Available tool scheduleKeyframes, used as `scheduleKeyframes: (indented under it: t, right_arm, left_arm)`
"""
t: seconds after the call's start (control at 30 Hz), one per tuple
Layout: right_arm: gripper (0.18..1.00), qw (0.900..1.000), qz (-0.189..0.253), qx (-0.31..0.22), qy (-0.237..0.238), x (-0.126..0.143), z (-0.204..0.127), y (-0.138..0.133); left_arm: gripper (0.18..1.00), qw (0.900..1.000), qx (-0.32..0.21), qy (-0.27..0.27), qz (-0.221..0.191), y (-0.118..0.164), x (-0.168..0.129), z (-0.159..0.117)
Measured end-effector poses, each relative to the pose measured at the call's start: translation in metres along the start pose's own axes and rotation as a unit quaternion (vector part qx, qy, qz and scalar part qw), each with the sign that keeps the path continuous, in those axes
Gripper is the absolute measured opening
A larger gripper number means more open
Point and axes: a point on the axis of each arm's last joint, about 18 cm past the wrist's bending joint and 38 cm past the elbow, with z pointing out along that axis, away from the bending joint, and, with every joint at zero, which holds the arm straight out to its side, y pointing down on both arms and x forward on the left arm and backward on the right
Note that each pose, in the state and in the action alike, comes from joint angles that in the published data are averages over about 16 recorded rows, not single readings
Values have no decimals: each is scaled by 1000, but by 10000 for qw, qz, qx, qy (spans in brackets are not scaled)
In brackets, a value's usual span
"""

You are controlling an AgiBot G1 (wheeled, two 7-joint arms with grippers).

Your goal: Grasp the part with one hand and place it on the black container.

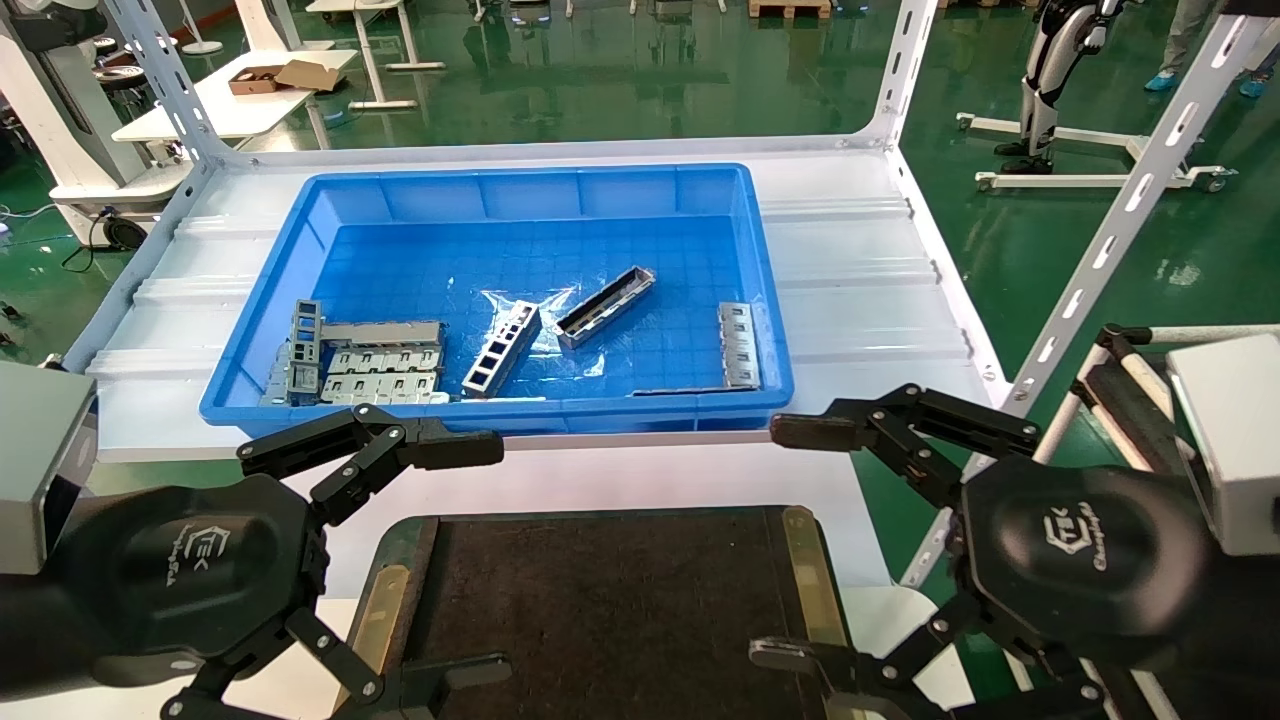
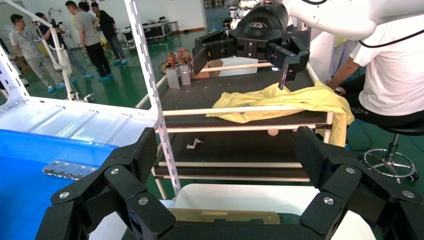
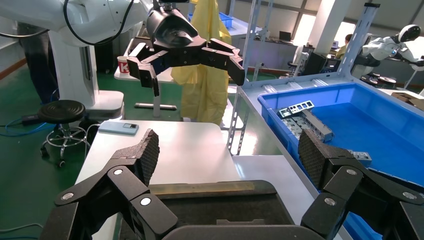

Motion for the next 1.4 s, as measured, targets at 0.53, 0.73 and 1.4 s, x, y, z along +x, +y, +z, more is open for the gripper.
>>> scheduleKeyframes:
  t: [0.53,0.73,1.4]
  right_arm:
    - [1001,10000,0,0,0,0,0,0]
    - [1001,10000,0,0,0,0,0,0]
    - [1001,10000,0,0,0,0,0,0]
  left_arm:
    - [1001,10000,0,0,0,0,0,0]
    - [1001,10000,0,0,0,0,0,0]
    - [1001,9997,-91,-222,67,0,-9,3]
